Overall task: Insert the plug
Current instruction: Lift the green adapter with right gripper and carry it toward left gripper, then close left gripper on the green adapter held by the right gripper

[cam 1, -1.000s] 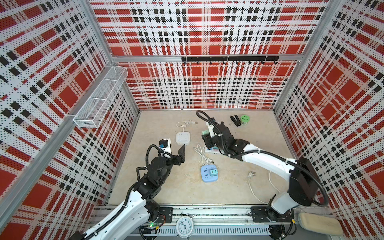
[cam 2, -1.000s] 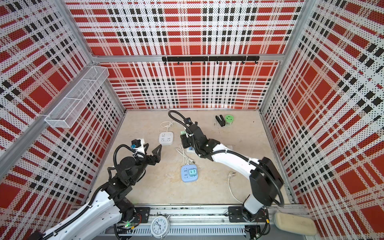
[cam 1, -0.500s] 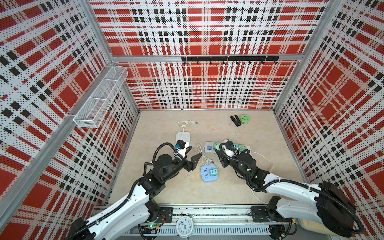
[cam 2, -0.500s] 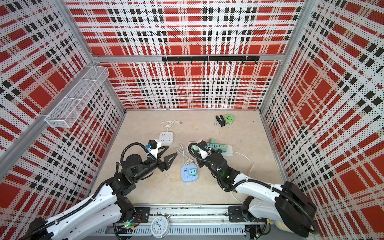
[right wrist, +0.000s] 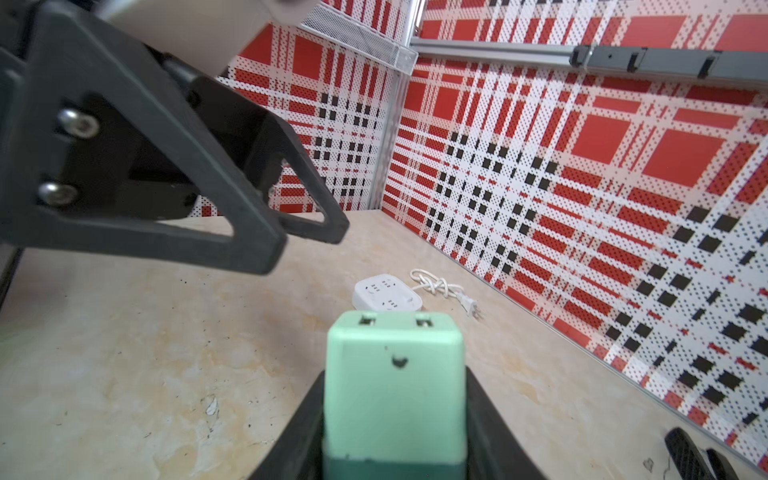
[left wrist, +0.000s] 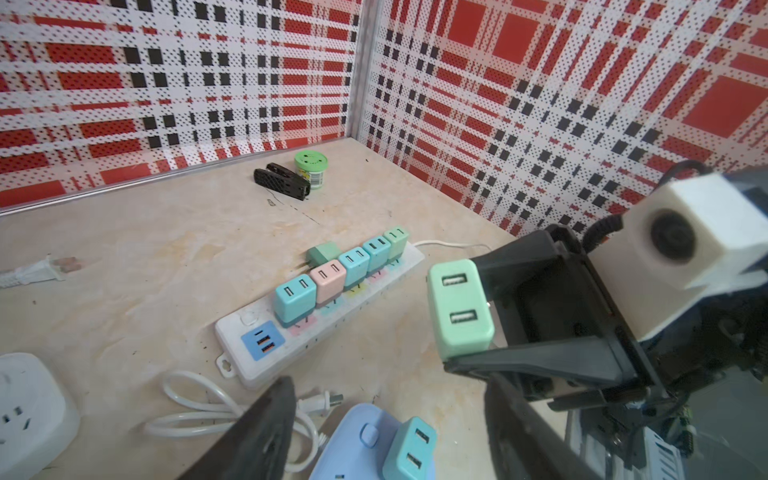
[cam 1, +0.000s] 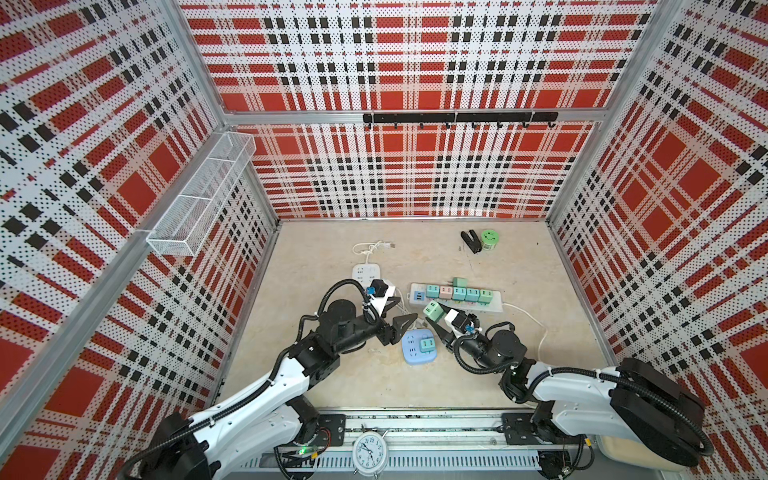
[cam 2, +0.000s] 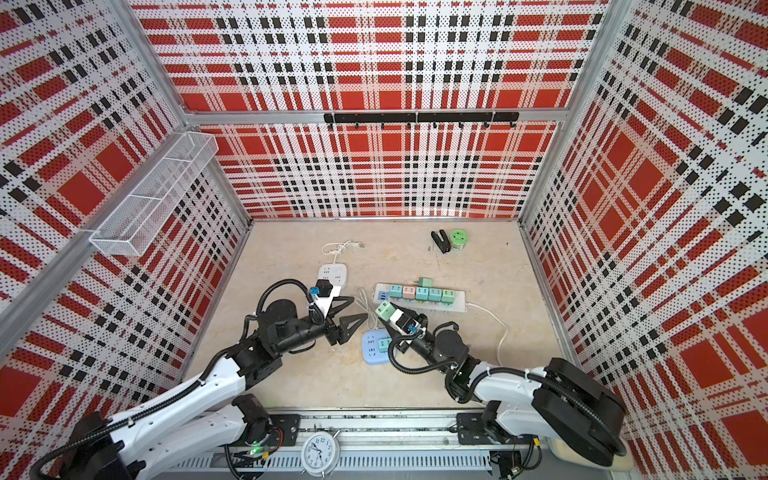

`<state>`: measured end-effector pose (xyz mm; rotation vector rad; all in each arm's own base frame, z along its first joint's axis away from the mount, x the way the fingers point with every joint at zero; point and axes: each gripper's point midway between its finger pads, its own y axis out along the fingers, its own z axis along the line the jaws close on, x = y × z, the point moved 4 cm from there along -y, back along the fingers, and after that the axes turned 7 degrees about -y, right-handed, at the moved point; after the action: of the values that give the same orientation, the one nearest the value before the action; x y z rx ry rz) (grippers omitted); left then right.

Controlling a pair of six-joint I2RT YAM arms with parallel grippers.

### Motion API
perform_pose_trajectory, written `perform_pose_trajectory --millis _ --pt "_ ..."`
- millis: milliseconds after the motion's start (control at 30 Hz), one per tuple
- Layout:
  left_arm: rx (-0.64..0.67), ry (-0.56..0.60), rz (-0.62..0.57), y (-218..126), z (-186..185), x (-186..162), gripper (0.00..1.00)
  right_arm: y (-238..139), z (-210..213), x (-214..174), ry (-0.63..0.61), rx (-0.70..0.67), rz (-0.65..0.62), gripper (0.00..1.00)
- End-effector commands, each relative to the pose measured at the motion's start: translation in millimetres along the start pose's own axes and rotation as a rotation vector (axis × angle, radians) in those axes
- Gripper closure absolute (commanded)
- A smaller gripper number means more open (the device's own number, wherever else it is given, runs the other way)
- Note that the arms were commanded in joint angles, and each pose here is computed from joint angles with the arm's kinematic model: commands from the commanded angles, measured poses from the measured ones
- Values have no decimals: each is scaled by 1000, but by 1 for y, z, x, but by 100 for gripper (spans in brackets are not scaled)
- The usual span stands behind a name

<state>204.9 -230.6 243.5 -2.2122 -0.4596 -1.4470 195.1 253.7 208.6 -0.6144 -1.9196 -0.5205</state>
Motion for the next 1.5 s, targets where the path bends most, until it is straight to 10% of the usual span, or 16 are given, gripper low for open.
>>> perform_pose_trajectory --millis 0,900,1300,1467 --pt "-95 28 -15 4 -17 13 27 7 1 22 -100 -8 -91 82" --pt "-110 40 100 29 -20 0 33 18 32 49 -182 20 -145 80" --pt "-153 46 97 25 -27 2 51 20 14 41 -196 -112 -63 82" --pt "-160 48 96 25 -28 3 80 19 16 42 -188 -103 -74 80"
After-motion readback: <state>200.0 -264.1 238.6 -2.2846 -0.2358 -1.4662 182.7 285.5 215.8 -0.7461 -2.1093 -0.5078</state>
